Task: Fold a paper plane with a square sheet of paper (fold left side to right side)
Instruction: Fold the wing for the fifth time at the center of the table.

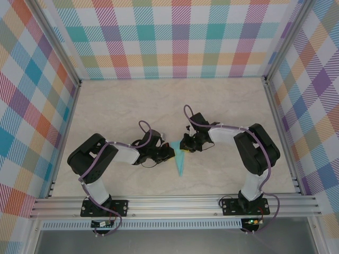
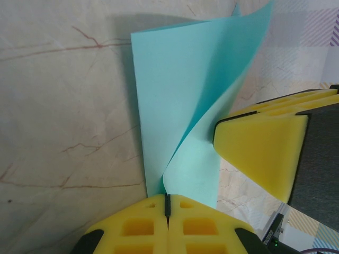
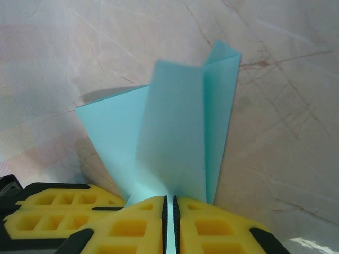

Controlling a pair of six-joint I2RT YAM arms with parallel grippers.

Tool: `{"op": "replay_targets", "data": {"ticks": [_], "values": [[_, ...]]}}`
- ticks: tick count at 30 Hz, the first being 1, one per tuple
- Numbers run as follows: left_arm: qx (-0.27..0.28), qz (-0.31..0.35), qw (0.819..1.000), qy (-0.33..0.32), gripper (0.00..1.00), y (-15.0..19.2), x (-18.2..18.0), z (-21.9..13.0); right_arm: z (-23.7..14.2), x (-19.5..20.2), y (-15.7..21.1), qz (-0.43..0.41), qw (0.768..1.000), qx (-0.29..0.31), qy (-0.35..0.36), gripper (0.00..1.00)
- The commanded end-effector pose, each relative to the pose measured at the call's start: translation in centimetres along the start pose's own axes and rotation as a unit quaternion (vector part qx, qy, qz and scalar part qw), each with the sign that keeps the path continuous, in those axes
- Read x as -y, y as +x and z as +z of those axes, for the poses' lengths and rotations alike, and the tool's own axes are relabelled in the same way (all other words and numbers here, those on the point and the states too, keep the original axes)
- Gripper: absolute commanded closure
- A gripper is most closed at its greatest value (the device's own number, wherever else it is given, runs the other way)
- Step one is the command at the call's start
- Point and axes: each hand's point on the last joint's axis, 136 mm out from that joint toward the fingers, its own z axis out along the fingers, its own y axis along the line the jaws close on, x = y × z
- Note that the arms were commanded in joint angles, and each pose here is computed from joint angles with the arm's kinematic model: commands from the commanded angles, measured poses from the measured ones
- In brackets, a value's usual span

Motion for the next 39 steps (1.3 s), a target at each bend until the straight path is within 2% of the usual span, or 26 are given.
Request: {"op": "replay_targets", "data": {"ticks": [1,10,14,18,20,25,30,39], "values": [[-0.002,0.002,0.999,-0.034,1.00,0.4,-1.4,0.0,0.4,1.1,0.4,0.001,0.999,-0.015,0.029,0.86],[0.003,0.008,1.000,-0.023,0.99,0.2,-0.5,-0.5,1.1,3.2,1.7,0.023,0.996,-0.048,0.067,0.86],[0.016,0.023,0.999,-0.022,0.90,-0.1,0.8,-2.1,1.5,3.9,2.1,0.030,0.995,-0.055,0.076,0.86],[0.030,0.038,0.998,-0.027,0.75,0.1,1.5,-4.2,1.5,4.1,2.0,0.033,0.995,-0.054,0.078,0.87],[0.031,0.040,0.998,-0.024,0.72,0.4,1.8,-5.0,1.5,4.0,2.0,0.033,0.995,-0.053,0.078,0.87],[0.001,0.072,0.997,0.017,0.71,2.9,4.6,-5.7,1.5,4.1,1.9,0.032,0.995,-0.051,0.077,0.87],[-0.030,0.098,0.994,0.042,0.73,5.0,7.6,-4.5,1.5,3.9,1.8,0.031,0.995,-0.051,0.076,0.87],[-0.056,0.079,0.995,0.038,0.76,5.8,6.1,-1.2,1.4,3.8,1.9,0.029,0.996,-0.050,0.075,0.87]]}}
